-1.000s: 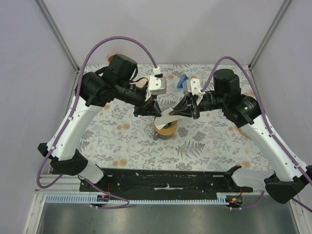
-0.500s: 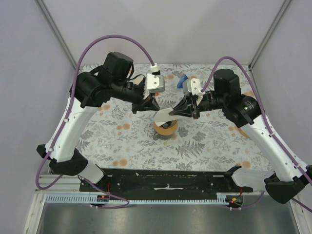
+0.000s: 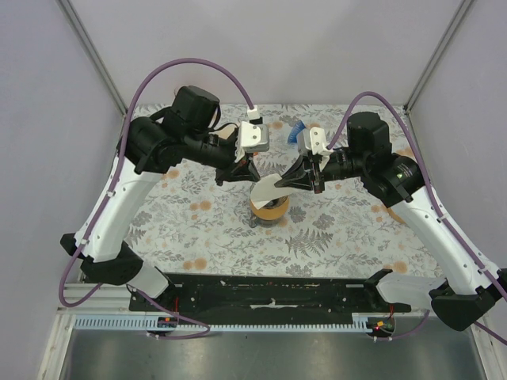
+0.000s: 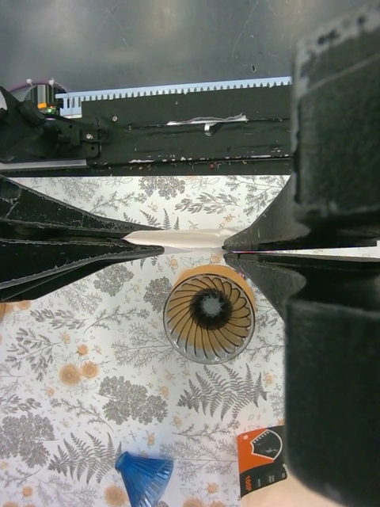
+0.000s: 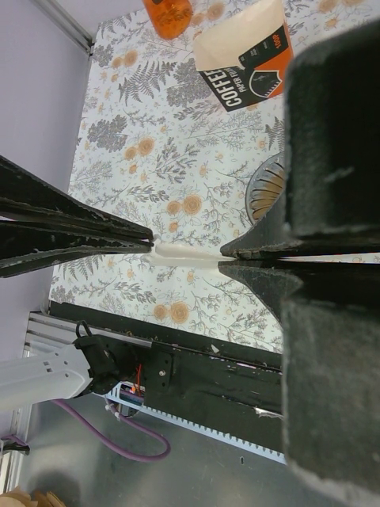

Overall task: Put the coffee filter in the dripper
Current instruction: Place the coffee filter in the coffee dripper.

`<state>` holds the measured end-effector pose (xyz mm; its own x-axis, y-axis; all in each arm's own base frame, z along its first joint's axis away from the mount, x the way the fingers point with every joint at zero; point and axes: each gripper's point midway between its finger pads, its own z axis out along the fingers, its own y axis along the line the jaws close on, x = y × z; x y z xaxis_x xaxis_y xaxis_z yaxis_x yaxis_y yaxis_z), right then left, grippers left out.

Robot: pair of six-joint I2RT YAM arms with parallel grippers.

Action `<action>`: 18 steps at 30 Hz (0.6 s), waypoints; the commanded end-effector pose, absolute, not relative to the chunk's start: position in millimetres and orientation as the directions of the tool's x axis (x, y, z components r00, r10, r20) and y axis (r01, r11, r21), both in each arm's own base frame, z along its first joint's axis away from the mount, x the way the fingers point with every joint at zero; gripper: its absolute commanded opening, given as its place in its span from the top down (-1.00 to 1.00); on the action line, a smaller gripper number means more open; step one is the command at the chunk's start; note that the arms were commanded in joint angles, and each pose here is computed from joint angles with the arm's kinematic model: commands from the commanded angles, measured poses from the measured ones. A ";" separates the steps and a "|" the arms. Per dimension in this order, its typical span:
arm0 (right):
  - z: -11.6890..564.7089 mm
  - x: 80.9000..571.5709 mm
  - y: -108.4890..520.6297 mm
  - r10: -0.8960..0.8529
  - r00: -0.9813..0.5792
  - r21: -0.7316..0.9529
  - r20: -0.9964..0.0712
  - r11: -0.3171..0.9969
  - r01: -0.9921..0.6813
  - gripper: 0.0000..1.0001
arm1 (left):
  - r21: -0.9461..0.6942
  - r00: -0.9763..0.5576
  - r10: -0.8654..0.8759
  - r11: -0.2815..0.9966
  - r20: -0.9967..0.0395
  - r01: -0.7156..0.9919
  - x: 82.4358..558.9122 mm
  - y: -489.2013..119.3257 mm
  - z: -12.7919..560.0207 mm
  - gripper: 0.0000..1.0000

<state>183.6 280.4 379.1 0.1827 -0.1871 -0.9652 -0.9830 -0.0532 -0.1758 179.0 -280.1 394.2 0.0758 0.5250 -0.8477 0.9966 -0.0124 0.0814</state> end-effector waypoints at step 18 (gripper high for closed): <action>391.0 190.9 278.7 -0.190 0.186 -0.190 -0.964 0.000 -0.982 1.00 | -0.046 0.024 0.549 -0.115 -0.836 0.992 143.8 -271.2 379.9 0.68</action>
<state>190.1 279.2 376.8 0.1717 -0.2068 -0.9632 -0.9849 -0.0156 -0.1722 168.1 -285.5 392.0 0.0734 0.5006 -0.8626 0.9963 -0.0749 0.0413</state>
